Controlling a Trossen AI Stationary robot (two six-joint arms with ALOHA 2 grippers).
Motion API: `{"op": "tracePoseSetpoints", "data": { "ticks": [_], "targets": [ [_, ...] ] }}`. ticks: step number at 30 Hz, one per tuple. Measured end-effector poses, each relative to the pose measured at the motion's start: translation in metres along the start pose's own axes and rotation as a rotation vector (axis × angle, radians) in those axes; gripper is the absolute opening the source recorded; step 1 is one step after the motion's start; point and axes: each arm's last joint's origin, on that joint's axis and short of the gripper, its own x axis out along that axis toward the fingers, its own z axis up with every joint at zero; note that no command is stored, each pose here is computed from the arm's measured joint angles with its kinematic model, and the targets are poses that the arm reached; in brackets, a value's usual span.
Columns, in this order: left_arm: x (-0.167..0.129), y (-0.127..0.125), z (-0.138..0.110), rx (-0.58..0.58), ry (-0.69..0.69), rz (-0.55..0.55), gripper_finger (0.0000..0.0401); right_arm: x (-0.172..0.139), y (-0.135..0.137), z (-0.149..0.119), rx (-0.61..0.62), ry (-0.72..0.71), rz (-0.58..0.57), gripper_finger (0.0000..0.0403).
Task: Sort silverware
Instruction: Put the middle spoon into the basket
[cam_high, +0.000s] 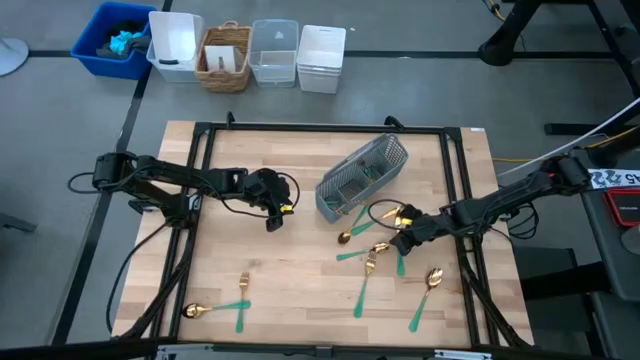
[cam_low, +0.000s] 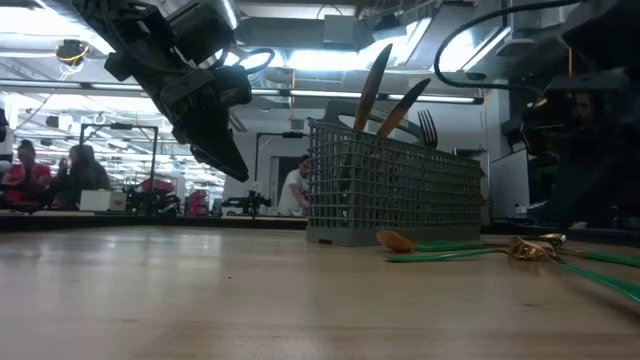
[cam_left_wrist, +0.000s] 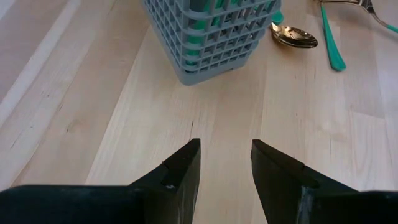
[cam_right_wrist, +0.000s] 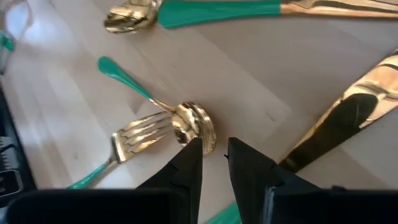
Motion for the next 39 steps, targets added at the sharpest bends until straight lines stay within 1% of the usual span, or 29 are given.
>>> {"op": "tracePoseSetpoints", "data": {
  "ticks": [3, 8, 18, 21, 25, 26, 31, 34, 36, 39],
  "targets": [
    [0.000, 0.000, 0.000, 0.000, -0.001, 0.000, 0.0131, 0.004, -0.001, -0.001, -0.003, 0.013, -0.021, 0.0081],
    [0.000, 0.000, 0.000, 0.000, 0.000, 0.000, 0.0131, 0.016, 0.003, -0.001, -0.003, 0.018, 0.006, 0.0081],
    [0.000, 0.000, 0.000, 0.010, 0.002, 0.000, 0.0131, 0.035, 0.001, -0.005, 0.000, 0.065, -0.019, 0.0079],
    [0.000, 0.000, 0.000, 0.010, 0.003, 0.000, 0.0131, 0.037, 0.002, -0.005, -0.004, 0.052, -0.004, 0.0062],
    [0.000, 0.000, 0.000, 0.009, 0.003, 0.000, 0.0131, 0.037, 0.006, -0.003, -0.029, 0.037, 0.035, 0.0016],
    [0.000, 0.000, 0.000, 0.008, 0.003, 0.001, 0.0131, 0.037, 0.007, -0.003, -0.030, 0.035, 0.041, 0.0011],
    [0.000, 0.000, 0.000, 0.008, 0.006, 0.001, 0.0131, 0.037, 0.009, -0.002, -0.026, 0.023, 0.071, 0.0020],
    [0.000, 0.000, -0.001, 0.023, 0.007, 0.001, 0.0131, 0.034, 0.011, -0.001, -0.046, 0.025, 0.097, 0.0010],
    [0.000, 0.000, -0.001, 0.039, 0.008, 0.001, 0.0131, 0.031, 0.014, -0.001, -0.071, 0.031, 0.128, 0.0007],
    [0.000, 0.002, -0.001, 0.033, 0.008, 0.006, 0.0131, 0.023, 0.018, 0.002, -0.072, 0.016, 0.173, 0.0012]
  ]
}}
